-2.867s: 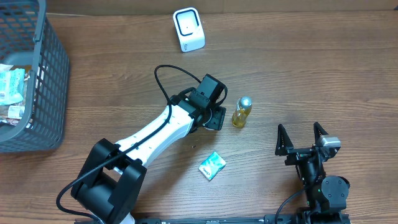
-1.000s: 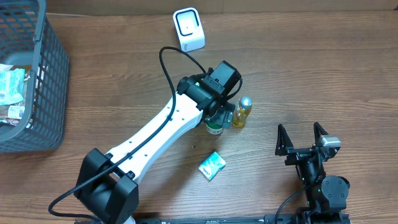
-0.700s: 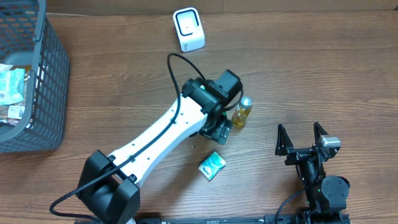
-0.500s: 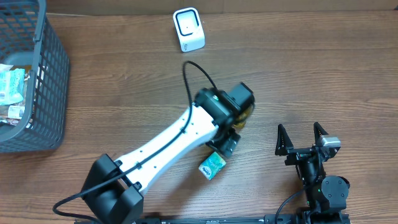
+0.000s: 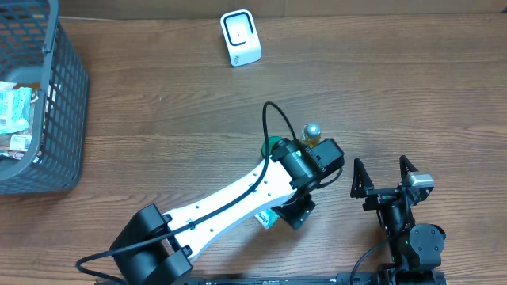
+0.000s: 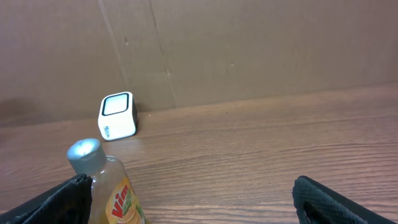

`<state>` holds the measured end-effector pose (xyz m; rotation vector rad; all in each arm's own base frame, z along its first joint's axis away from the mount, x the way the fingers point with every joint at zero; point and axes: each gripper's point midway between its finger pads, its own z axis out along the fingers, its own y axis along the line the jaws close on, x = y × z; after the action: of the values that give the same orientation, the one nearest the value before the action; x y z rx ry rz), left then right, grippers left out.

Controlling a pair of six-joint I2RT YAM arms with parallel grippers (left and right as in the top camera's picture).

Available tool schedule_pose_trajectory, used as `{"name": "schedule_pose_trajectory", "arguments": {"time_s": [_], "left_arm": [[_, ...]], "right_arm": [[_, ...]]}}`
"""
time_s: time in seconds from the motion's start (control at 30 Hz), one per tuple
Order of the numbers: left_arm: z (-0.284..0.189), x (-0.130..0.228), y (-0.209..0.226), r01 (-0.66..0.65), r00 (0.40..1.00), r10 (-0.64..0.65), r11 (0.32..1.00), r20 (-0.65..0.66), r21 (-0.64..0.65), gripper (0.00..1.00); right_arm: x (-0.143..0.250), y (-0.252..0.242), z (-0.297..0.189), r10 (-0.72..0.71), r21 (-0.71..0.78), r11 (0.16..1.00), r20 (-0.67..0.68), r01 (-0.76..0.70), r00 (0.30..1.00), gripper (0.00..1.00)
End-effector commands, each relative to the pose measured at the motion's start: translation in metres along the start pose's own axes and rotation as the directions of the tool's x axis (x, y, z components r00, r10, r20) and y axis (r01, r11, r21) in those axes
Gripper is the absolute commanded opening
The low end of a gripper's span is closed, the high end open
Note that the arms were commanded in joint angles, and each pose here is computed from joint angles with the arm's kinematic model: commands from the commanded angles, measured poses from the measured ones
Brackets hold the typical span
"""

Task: Scan the item barcode

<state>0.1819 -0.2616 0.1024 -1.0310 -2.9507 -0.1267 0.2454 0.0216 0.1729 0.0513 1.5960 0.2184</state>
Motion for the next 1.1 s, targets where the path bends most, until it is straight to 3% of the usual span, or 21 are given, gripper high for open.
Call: {"name": "schedule_pose_trajectory", "arguments": {"time_s": [0.0, 0.07, 0.1, 0.2, 0.27, 0.3, 0.43, 0.6, 1.07], "left_arm": [[0.017, 0.012, -0.001, 0.012, 0.999, -0.011, 1.000, -0.052, 0.006, 0.87], [0.024, 0.014, -0.003, 0.012, 0.998, -0.011, 1.000, -0.055, 0.017, 0.84], [0.027, 0.014, -0.006, 0.012, 0.998, -0.010, 1.000, -0.056, 0.029, 0.74], [0.032, 0.015, -0.008, 0.011, 0.998, -0.009, 0.999, -0.060, 0.044, 0.31], [0.032, 0.015, -0.010, -0.001, 0.998, 0.004, 0.999, -0.059, 0.052, 0.08], [0.032, 0.015, -0.013, -0.022, 0.998, 0.026, 0.997, -0.057, 0.071, 0.04], [0.033, 0.012, -0.022, -0.076, 0.996, 0.082, 0.990, -0.042, 0.121, 0.06], [0.044, 0.012, -0.022, -0.075, 0.996, 0.079, 0.990, -0.034, 0.122, 0.26], [0.064, 0.007, -0.017, -0.022, 1.000, 0.022, 0.996, 0.004, 0.088, 0.36]], "right_arm": [[0.003, 0.000, 0.000, 0.004, -0.001, 1.000, 0.001, -0.004, 1.000, 1.00], [0.003, 0.000, 0.000, 0.004, -0.001, 1.000, 0.001, -0.004, 1.000, 1.00], [0.003, 0.000, 0.000, 0.004, -0.001, 1.000, 0.001, -0.004, 1.000, 1.00], [0.003, 0.000, 0.000, 0.004, -0.001, 1.000, 0.001, -0.004, 1.000, 1.00], [0.003, 0.000, 0.000, 0.004, -0.001, 1.000, 0.001, -0.004, 1.000, 1.00], [0.003, 0.000, 0.000, 0.004, -0.001, 1.000, 0.001, -0.004, 1.000, 1.00], [0.003, 0.000, 0.000, 0.004, -0.001, 1.000, 0.001, -0.004, 1.000, 1.00], [0.003, 0.000, 0.000, 0.004, -0.001, 1.000, 0.001, -0.004, 1.000, 1.00], [0.003, 0.000, 0.000, 0.004, -0.001, 1.000, 0.001, -0.004, 1.000, 1.00]]}}
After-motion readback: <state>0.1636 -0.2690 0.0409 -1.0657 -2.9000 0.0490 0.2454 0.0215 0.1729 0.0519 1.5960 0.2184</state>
